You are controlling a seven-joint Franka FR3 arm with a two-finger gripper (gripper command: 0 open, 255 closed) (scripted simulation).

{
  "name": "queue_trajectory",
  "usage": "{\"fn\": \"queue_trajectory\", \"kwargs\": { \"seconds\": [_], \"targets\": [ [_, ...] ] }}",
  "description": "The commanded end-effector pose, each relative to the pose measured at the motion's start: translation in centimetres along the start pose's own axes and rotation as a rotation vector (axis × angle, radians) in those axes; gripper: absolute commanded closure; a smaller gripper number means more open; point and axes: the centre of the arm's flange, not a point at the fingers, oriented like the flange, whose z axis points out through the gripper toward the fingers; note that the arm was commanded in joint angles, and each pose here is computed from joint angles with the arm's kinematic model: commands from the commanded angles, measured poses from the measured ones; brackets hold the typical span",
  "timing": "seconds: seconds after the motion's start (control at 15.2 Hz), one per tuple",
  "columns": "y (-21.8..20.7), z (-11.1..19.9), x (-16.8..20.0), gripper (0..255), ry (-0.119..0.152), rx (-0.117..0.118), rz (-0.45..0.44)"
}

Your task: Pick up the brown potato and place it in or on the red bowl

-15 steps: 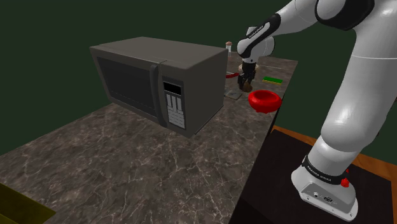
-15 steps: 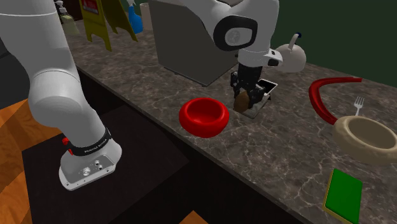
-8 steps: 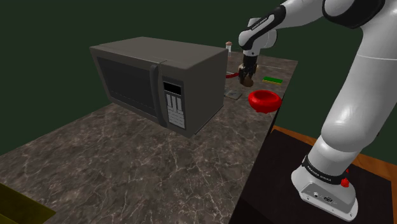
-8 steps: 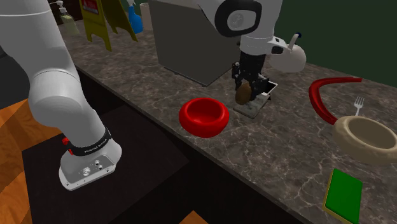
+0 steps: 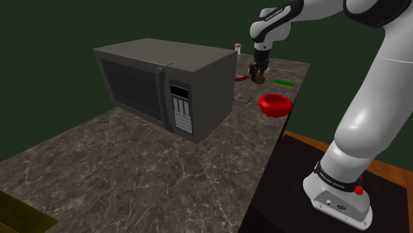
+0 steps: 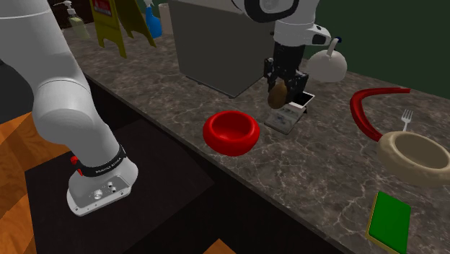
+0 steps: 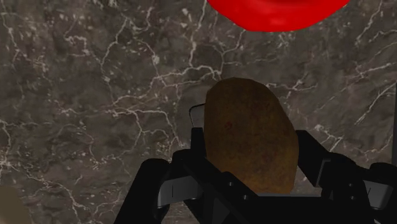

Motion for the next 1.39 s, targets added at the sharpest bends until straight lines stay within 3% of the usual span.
{"fn": "queue_trajectory", "kwargs": {
  "seconds": [0.0, 0.4, 1.19, 1.32],
  "targets": [
    [0.1, -1.1, 0.1, 255, 0.0, 0.0, 0.0],
    [0.1, -4.0, 0.1, 255, 0.0, 0.0, 0.0],
    [-2.8, -4.7, -15.9, 255, 0.0, 0.0, 0.0],
    [-2.8, -3.6, -15.9, 255, 0.0, 0.0, 0.0]
  ]
}}
